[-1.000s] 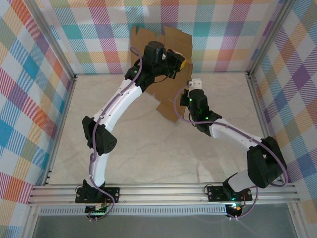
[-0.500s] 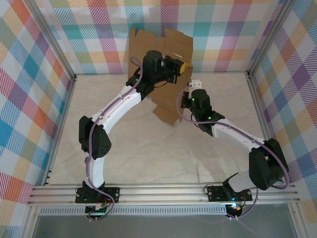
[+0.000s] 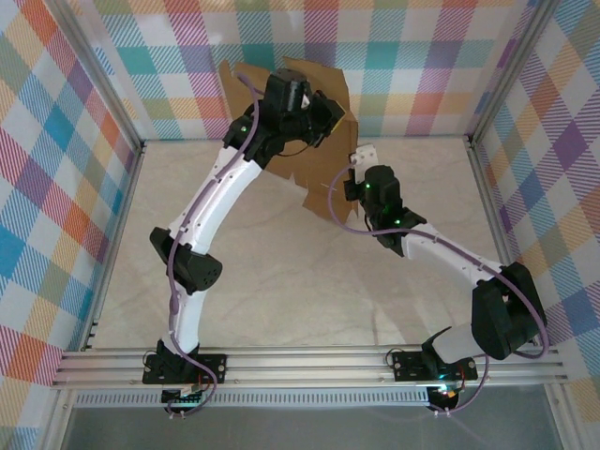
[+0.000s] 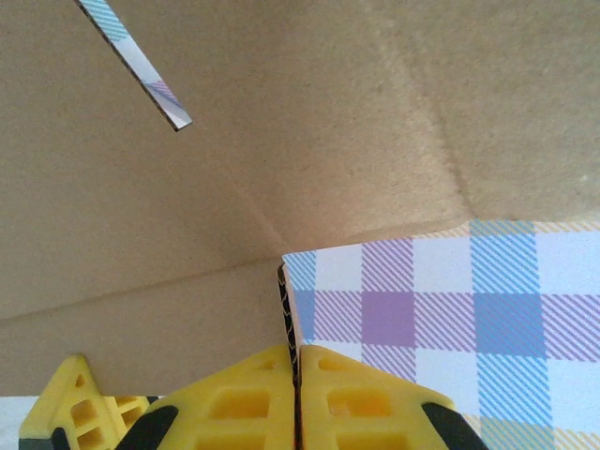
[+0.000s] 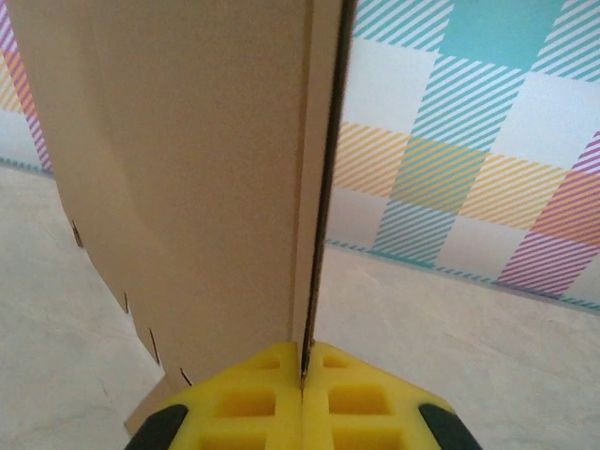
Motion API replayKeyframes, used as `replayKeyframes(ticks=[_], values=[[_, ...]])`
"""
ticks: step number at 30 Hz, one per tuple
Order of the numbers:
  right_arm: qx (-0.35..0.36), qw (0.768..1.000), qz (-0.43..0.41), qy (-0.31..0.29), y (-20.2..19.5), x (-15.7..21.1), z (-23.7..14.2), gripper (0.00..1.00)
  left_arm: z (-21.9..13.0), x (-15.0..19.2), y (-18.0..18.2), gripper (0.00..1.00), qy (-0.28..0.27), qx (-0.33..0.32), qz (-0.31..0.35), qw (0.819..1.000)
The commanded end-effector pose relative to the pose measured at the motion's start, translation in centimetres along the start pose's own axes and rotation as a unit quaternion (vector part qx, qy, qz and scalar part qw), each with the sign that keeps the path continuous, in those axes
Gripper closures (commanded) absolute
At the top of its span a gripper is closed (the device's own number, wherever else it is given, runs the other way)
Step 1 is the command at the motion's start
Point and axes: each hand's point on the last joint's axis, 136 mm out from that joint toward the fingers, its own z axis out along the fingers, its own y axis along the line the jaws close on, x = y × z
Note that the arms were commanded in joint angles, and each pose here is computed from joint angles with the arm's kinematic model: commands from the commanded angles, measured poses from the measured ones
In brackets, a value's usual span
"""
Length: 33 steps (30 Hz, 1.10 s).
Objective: Fold the paper box
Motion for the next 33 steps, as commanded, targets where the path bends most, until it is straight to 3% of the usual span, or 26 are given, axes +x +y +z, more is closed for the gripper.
replayKeyframes(ticks=[1, 5, 9, 16, 19, 25, 29, 33], values=[[-0.004, 1.0, 0.004, -0.018, 0.2, -1.5, -0.1, 1.0, 1.0, 3.1, 1.1, 0.92, 0.057, -0.006, 0.001, 0.998], [-0.026, 0.996, 0.08, -0.021, 0.2, -1.8, -0.5, 1.0, 1.7, 3.5, 0.6, 0.94, 0.048, 0.062, -0.068, 0.995], [-0.046, 0.992, 0.118, -0.021, 0.5, -1.9, -0.6, 1.0, 2.5, 4.8, 0.2, 0.96, 0.051, 0.143, -0.156, 0.976], [-0.06, 0.989, 0.13, -0.022, 0.9, -2.2, -0.7, 1.0, 3.7, 7.5, 0.3, 0.98, 0.065, 0.173, -0.229, 0.956], [-0.059, 0.99, 0.125, -0.023, 0.8, -2.3, -0.8, 1.0, 3.5, 7.4, 0.4, 0.98, 0.052, 0.16, -0.205, 0.964], [-0.051, 0.995, 0.085, -0.021, 0.6, -2.0, -0.8, 1.0, 0.7, 5.7, 1.8, 0.96, -0.012, 0.032, -0.041, 0.999], [-0.027, 0.999, 0.041, -0.02, -0.1, -1.6, -0.5, 1.0, -0.3, 5.3, 2.5, 0.95, -0.01, -0.046, 0.038, 0.998], [-0.014, 0.999, 0.018, -0.023, -0.5, -1.8, -0.5, 1.0, 0.0, 5.5, 2.6, 0.94, 0.013, -0.062, 0.057, 0.996]])
